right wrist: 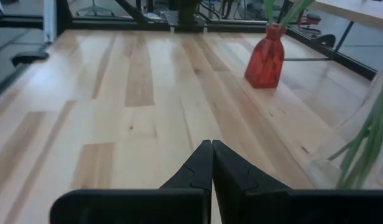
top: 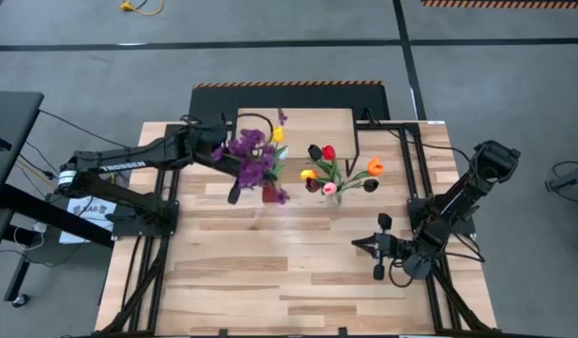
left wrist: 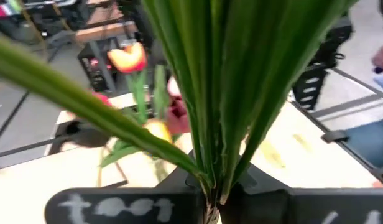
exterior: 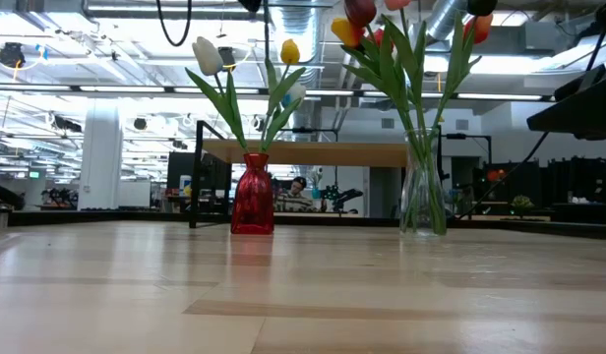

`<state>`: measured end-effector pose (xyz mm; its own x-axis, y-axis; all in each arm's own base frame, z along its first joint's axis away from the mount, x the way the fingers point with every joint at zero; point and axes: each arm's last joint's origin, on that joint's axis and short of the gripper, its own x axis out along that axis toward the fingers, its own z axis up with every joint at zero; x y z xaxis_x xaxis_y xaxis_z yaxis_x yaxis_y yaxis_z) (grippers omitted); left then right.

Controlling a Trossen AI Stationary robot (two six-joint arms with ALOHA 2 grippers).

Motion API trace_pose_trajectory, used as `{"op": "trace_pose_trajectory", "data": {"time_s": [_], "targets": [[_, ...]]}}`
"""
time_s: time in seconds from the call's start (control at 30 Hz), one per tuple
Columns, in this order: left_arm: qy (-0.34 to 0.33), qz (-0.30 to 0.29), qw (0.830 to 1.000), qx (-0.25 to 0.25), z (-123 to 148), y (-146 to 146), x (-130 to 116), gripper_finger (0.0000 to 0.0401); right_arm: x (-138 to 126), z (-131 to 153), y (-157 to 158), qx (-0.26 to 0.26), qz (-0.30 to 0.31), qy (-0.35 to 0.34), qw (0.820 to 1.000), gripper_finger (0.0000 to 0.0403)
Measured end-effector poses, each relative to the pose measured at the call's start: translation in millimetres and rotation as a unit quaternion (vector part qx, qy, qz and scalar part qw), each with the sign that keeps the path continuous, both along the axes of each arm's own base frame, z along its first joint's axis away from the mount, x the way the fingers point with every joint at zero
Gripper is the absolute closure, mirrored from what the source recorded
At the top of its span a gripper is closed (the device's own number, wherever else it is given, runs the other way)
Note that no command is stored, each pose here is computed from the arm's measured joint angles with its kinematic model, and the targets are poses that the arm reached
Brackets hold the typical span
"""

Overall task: Pick and place flowers into a vace then onto a shelf
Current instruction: Put the purple flower into the red vase

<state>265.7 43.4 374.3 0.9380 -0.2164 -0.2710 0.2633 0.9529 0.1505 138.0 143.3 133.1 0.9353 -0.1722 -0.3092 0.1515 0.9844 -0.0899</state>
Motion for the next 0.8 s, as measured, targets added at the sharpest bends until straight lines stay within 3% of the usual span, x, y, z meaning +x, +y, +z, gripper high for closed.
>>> {"op": "trace_pose_trajectory", "data": {"time_s": [0.13,0.27,0.37,0.57,0.7,0.8], "targets": [[0.002,0.040,0.999,0.001,0,3,0,0.0401,2,-1,-3,-0.009,-0.009,0.007,1.000,0.0402],[-0.021,0.153,0.988,-0.007,2,-8,6,0.0401,2,-3,-5,-0.016,-0.011,0.012,1.000,0.0403],[-0.064,0.248,0.966,-0.021,-6,-23,10,0.0401,1,-4,-6,-0.022,-0.013,0.019,0.999,0.0403],[-0.109,0.360,0.925,-0.052,-40,-58,15,0.0401,-6,1,-15,-0.019,-0.024,0.034,0.999,0.0403],[-0.130,0.431,0.893,-0.020,-49,-85,20,0.0401,-12,10,-24,-0.005,-0.036,0.035,0.999,0.0403],[-0.131,0.455,0.881,0.002,-53,-100,28,0.0401,-16,17,-29,0.006,-0.038,0.030,0.999,0.0403]]}}
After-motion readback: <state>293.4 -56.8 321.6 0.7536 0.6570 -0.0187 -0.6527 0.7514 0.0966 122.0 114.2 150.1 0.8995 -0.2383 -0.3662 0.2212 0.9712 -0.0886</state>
